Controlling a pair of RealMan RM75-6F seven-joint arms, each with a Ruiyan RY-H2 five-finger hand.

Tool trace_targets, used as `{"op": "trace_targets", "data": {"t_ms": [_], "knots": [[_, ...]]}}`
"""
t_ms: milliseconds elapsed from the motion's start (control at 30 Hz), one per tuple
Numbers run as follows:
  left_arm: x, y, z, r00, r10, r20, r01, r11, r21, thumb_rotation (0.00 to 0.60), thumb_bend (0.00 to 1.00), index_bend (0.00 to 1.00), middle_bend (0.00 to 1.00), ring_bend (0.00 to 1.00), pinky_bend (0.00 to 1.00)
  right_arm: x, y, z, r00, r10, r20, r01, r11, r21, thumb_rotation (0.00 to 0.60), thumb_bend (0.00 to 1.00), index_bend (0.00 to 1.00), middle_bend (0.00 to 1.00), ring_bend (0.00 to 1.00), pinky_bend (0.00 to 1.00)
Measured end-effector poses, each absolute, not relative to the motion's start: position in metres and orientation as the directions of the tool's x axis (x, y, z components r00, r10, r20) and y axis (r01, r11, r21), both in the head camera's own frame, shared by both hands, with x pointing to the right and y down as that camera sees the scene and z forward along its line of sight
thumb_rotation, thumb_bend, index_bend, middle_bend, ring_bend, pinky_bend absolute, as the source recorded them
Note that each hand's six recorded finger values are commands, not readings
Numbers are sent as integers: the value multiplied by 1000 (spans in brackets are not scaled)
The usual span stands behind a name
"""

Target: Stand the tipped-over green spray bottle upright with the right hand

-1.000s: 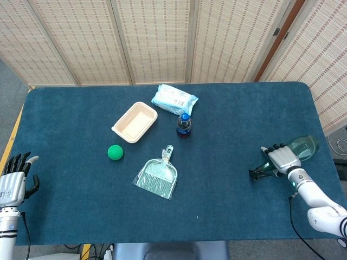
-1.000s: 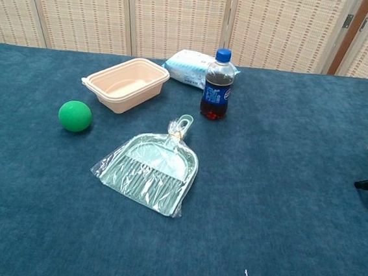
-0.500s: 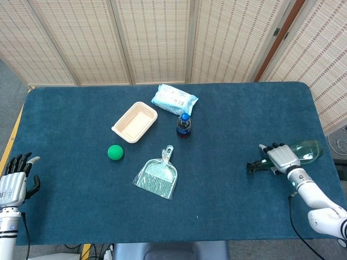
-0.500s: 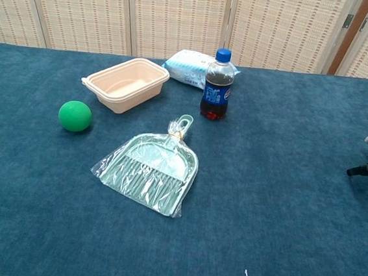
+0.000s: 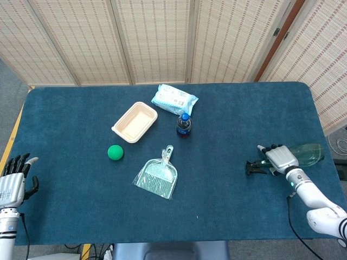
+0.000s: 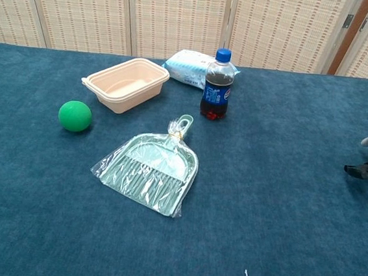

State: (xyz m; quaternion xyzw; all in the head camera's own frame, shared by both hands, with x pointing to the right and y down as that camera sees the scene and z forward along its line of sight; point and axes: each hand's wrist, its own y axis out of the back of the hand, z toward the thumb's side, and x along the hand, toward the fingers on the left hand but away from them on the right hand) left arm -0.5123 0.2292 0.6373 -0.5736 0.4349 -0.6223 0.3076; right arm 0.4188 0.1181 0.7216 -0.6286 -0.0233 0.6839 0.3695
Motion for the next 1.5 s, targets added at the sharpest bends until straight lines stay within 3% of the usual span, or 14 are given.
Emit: {"op": "trace_targets", "data": {"t_ms": [667, 1100, 1500], "knots": [[-513, 232, 638, -156, -879, 451, -116, -437, -892, 600, 612, 189, 103, 26, 20, 414, 117, 720, 79, 561, -824, -477, -705, -525, 600, 336, 292, 410, 318, 352], [-513, 230, 634, -157, -879, 450, -109, -437, -893, 600, 611, 189, 103, 26, 20, 411, 116, 712, 100, 585, -805, -458, -691, -559, 600, 339, 298, 417, 323, 355], [-511, 226, 635, -147, -874, 462, -104, -451, -886, 600, 612, 189, 103, 26, 20, 407, 114, 687, 131, 652, -747, -398, -656, -642, 600, 339, 298, 418, 324, 354]]}}
